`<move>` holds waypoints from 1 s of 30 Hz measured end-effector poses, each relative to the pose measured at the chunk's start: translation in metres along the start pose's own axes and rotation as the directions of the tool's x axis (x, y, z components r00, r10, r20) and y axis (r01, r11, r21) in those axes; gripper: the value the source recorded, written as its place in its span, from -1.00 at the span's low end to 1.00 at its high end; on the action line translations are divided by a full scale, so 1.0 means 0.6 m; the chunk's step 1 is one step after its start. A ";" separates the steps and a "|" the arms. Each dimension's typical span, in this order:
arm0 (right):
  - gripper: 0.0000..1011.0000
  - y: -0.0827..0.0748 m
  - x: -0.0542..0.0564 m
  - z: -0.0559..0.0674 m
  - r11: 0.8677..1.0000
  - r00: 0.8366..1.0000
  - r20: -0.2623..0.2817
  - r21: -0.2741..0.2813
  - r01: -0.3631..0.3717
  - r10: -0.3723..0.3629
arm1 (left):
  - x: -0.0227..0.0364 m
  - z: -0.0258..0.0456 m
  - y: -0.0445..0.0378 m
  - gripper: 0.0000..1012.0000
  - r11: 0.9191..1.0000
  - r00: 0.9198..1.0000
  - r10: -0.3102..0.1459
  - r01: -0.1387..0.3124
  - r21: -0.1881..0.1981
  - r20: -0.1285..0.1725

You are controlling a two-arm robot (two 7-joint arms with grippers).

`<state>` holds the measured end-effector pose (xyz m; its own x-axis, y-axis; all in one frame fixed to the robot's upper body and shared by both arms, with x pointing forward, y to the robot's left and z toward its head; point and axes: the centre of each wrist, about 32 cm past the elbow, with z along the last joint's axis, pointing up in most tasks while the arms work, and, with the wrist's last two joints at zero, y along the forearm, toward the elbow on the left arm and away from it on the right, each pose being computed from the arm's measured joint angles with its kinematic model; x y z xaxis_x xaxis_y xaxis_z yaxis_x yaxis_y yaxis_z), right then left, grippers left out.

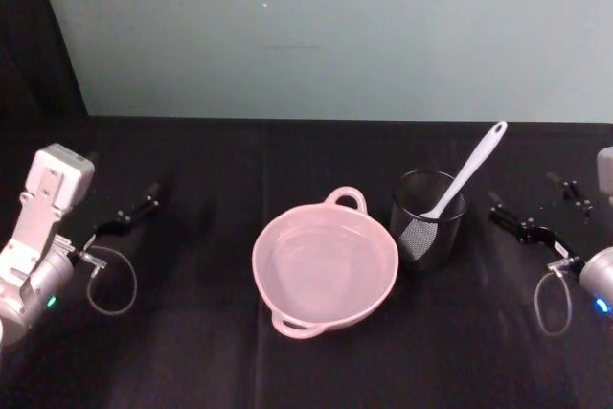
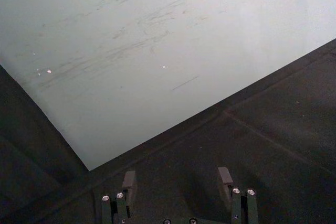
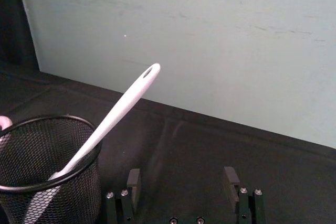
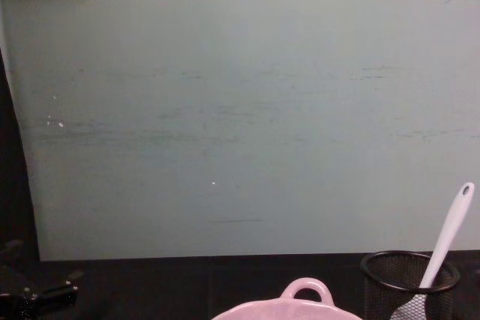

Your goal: Use the one hand to pick up the spoon and stir the clear water in the bowl.

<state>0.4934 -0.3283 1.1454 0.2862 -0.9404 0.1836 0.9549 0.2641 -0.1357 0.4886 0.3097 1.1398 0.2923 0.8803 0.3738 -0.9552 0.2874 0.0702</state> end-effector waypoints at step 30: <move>0.98 0.016 -0.003 -0.019 1.000 1.000 0.015 0.021 -0.001 0.001 | 0.0000 0.000 0.000 0.99 1.000 1.000 0.000 0.000 0.000 0.000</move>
<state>0.5011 -0.3263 1.1324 0.2879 -0.9369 0.1983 0.9561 0.2694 -0.1153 0.4886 0.3097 1.1398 0.2922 0.8803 0.3738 -0.9553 0.2873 0.0702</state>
